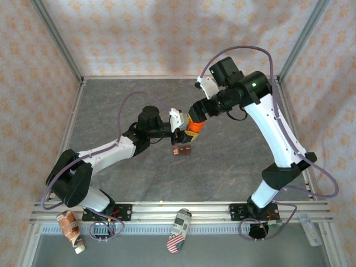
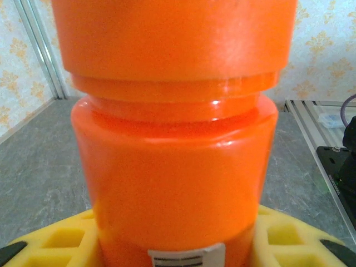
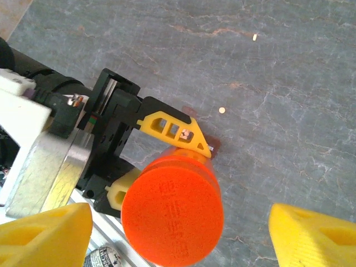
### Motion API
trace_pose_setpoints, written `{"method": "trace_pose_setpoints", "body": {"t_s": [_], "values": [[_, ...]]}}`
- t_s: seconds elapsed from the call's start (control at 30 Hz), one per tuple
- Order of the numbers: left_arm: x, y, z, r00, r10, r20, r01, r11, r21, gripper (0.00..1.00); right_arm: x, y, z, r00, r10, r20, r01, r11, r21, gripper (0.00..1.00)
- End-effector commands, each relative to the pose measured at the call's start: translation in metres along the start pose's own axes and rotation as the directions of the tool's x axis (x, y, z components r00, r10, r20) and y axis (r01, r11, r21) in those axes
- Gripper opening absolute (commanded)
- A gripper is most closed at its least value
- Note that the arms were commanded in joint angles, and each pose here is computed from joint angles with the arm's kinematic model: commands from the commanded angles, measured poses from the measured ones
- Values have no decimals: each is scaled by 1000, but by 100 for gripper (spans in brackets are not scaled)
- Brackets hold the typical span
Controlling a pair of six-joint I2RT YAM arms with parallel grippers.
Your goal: Sort the pills into containers
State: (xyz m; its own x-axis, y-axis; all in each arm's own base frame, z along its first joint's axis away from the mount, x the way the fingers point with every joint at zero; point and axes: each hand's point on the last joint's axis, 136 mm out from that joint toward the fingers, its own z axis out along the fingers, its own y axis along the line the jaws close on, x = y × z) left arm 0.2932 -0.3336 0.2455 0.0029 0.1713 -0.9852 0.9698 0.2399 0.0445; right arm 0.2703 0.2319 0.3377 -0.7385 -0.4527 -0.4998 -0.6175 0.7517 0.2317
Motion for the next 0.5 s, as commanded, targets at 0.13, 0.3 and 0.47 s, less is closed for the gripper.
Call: {"method": "trace_pose_setpoints", "body": {"t_s": [0.13, 0.3, 0.47], "values": [[-16, 1, 1, 999, 31, 34, -32, 999, 20, 0, 7, -3, 6, 1000, -10, -29, 11, 1000, 18, 77], [-18, 1, 2, 999, 25, 37, -26, 999, 22, 0, 11, -4, 11, 999, -4, -38, 5, 1000, 12, 76], [-19, 2, 2, 999, 23, 39, -24, 1000, 20, 0, 11, -4, 14, 999, 2, -40, -1, 1000, 12, 70]]}}
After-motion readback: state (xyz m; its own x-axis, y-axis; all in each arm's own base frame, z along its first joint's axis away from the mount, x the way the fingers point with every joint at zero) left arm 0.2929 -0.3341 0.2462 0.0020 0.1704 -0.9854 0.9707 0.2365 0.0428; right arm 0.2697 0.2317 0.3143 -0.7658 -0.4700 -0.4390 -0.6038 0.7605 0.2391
